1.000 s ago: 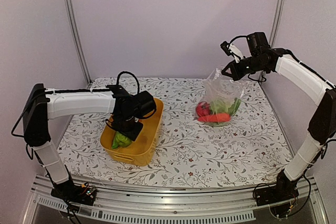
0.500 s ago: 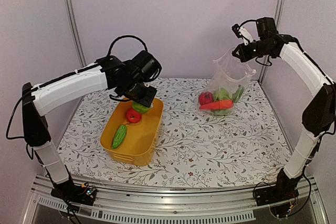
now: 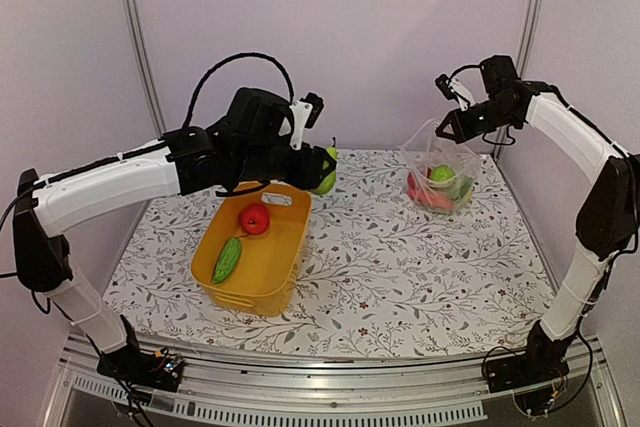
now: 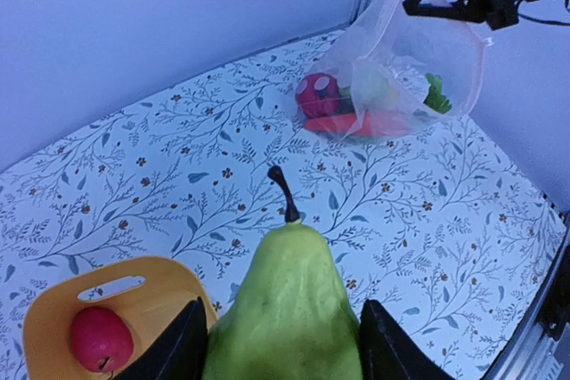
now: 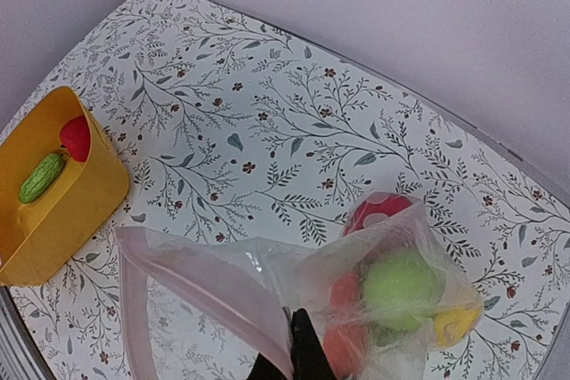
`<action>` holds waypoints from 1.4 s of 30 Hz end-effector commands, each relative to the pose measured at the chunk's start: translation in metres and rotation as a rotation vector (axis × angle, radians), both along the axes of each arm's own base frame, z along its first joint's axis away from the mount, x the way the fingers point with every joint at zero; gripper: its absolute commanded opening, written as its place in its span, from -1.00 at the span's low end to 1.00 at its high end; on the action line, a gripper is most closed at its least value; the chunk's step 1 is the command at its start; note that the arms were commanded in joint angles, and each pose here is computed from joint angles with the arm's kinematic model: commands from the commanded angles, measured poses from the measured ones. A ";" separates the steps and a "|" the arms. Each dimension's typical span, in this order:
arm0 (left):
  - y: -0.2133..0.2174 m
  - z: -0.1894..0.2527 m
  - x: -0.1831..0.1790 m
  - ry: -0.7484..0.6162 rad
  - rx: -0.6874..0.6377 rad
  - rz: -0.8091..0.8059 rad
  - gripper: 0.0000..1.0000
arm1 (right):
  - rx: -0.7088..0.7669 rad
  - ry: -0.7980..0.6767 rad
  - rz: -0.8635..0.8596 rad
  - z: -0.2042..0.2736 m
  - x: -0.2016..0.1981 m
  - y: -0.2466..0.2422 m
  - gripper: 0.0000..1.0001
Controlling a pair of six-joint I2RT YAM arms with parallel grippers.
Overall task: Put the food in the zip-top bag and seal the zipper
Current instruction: Place the fake fruit in the zipper food storage bag.
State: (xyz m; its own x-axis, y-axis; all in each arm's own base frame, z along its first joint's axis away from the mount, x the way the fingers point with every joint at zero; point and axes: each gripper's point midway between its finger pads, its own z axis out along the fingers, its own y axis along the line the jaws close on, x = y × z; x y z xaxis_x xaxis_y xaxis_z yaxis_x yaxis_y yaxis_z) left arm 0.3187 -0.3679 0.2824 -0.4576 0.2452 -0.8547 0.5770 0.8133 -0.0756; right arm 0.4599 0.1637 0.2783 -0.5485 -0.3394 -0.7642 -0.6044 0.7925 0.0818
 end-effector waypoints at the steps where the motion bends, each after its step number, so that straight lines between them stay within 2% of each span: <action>1: -0.032 0.054 -0.007 -0.135 -0.235 -0.117 0.01 | 0.059 0.030 0.100 0.009 -0.030 0.023 -1.00; 7: -0.060 0.080 -0.011 -0.173 -0.426 -0.211 0.02 | 0.076 0.020 0.160 0.016 -0.045 0.041 -1.00; 15: -0.097 0.093 -0.010 -0.170 -0.554 -0.290 0.01 | 0.088 0.023 0.202 0.022 -0.055 0.054 -1.00; 23: -0.137 0.082 -0.008 -0.154 -0.553 -0.336 0.01 | 0.113 0.048 0.226 0.018 -0.059 0.061 -1.00; 31: -0.158 0.061 0.004 -0.134 -0.547 -0.328 0.00 | 0.145 0.053 0.249 0.026 -0.067 0.065 -1.00; 42: -0.178 0.023 0.021 -0.115 -0.444 -0.275 0.03 | 0.167 0.050 0.268 0.033 -0.074 0.067 -1.00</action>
State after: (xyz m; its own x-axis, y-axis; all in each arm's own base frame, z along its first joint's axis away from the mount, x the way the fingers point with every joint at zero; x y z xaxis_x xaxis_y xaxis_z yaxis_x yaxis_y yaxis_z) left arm 0.3386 -0.5369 0.3088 -0.3366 -0.0773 -0.9385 0.7962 0.5087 -0.3275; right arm 0.3996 0.2267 0.2886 -0.5296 -0.3686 -0.7639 -0.7586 0.6088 0.2322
